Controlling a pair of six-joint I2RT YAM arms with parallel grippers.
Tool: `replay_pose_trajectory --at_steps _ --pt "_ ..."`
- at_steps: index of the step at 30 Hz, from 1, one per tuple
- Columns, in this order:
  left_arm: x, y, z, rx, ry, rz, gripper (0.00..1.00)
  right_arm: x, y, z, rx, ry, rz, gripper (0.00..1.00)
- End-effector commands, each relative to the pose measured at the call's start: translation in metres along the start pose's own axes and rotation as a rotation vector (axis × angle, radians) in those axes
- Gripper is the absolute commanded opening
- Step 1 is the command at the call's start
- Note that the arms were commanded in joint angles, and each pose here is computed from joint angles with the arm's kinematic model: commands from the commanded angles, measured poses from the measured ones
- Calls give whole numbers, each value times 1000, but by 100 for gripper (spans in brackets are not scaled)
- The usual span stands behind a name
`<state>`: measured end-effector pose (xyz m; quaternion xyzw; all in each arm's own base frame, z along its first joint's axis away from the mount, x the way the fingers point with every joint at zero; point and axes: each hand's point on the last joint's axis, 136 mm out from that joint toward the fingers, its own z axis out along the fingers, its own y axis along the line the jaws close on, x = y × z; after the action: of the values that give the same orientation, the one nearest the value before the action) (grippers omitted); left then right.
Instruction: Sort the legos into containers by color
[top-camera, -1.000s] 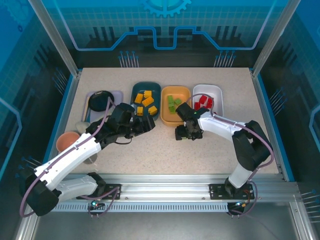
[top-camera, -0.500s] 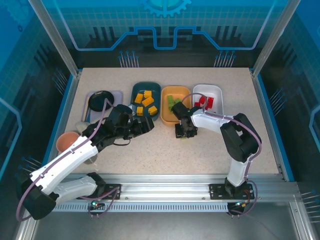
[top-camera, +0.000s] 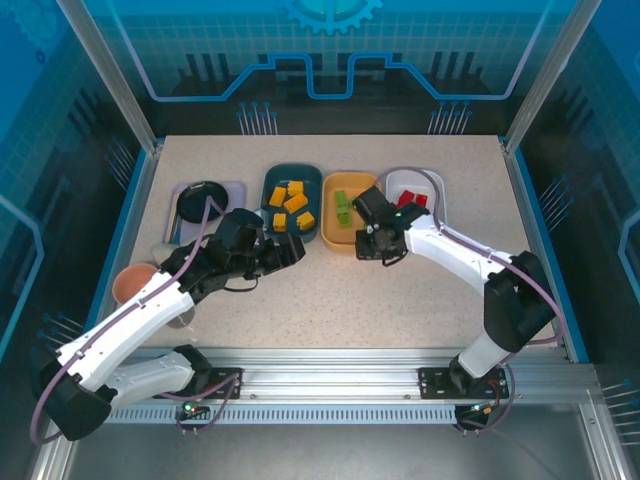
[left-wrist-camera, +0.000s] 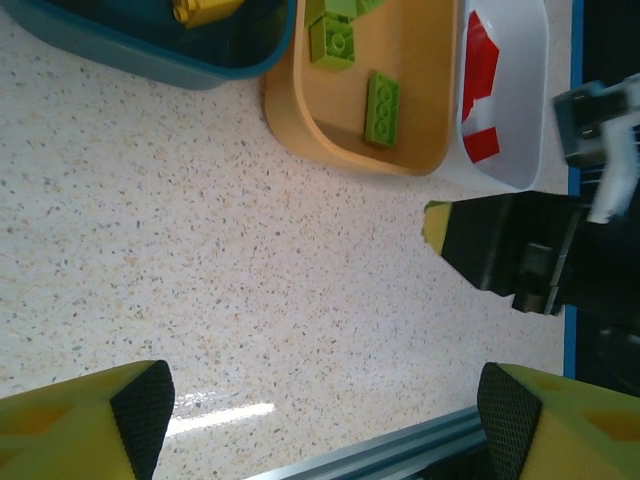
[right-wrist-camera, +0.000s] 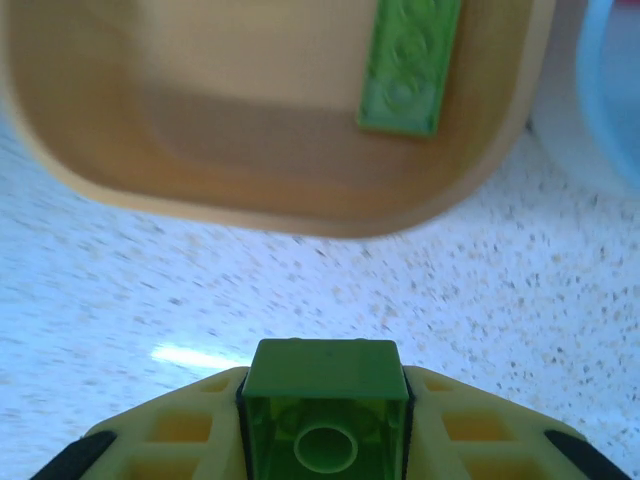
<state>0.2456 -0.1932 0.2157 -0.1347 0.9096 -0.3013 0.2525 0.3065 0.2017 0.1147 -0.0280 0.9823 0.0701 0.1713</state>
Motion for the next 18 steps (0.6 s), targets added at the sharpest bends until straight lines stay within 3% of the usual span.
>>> replay_pose_trajectory --at_steps 1,8,18 --pt "-16 -6 -15 -25 -70 14 83 -19 20 -4 -54 -2 -19 28" --pt "-22 -10 -15 -34 -83 17 83 -57 49 38 -145 78 30 28" --pt "-19 -6 -18 -37 -79 9 83 -69 53 90 -158 180 97 32"
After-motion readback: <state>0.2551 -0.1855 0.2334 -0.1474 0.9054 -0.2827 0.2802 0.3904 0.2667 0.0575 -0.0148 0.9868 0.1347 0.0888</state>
